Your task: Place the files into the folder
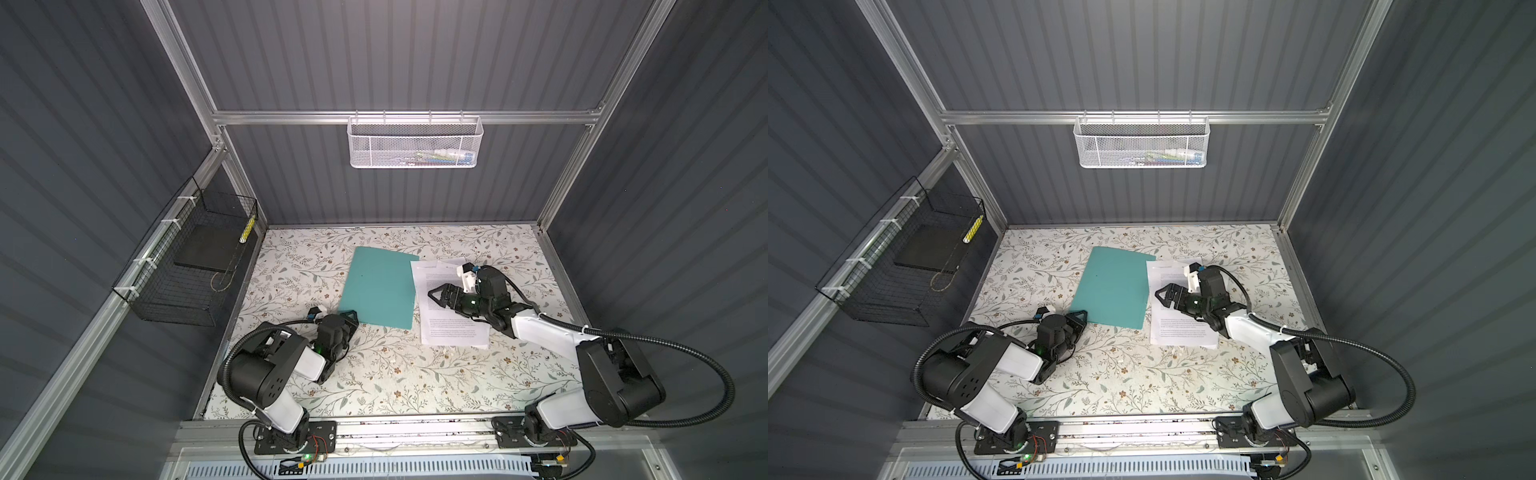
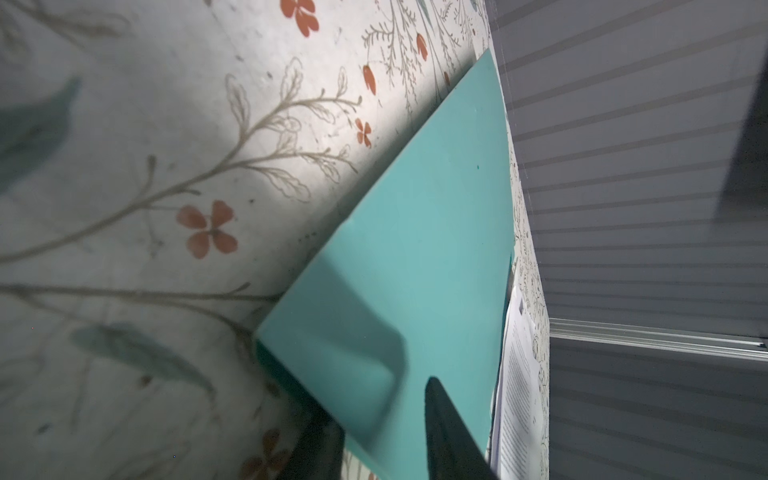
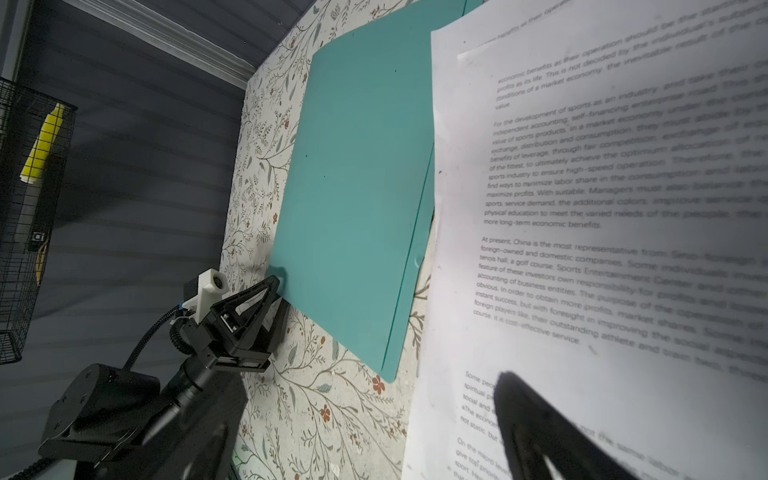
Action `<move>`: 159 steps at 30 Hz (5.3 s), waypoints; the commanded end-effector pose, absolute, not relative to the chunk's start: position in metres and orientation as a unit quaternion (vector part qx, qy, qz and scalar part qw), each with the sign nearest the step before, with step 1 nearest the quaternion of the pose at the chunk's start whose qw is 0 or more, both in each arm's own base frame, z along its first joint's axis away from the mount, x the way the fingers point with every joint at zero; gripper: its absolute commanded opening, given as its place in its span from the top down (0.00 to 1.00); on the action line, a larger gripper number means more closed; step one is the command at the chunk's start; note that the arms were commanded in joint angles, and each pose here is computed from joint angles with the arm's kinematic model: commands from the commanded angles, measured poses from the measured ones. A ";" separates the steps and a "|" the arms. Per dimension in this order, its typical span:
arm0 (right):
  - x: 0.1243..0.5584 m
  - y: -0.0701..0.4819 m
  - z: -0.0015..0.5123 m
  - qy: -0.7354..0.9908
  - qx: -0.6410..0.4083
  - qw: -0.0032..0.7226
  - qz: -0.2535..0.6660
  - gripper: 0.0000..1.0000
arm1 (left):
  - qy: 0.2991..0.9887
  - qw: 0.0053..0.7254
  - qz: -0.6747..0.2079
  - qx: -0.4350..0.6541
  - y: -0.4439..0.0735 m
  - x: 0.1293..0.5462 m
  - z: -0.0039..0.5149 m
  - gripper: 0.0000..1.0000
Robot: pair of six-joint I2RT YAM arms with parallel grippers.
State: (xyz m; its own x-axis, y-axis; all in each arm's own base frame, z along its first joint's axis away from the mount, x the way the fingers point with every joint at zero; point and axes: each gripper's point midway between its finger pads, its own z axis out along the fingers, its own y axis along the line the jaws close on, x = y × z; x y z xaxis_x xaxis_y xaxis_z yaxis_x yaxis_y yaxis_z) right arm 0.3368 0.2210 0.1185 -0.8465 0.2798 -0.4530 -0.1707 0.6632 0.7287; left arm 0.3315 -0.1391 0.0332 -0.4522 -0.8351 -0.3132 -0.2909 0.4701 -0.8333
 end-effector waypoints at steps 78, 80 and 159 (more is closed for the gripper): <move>0.370 0.351 0.065 0.820 0.035 0.101 0.562 0.75 | 0.633 0.405 -0.526 -0.398 -0.131 0.339 0.101 1.00; 0.372 0.352 0.070 0.818 0.031 0.104 0.565 0.89 | 0.645 0.405 -0.522 -0.384 -0.133 0.336 0.100 1.00; 0.337 0.384 0.219 0.825 -0.013 0.074 0.560 0.95 | 0.906 0.399 0.096 0.101 -0.172 0.315 0.096 0.99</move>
State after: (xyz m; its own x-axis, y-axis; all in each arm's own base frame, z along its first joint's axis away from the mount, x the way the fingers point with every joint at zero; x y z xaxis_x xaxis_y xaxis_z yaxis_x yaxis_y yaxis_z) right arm 0.3456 0.3776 0.1941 -0.9875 0.0996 -0.1221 -0.0690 0.4230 0.9035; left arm 0.3100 -0.1717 0.0892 -0.6696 0.2803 -0.6878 0.1365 0.9567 0.2571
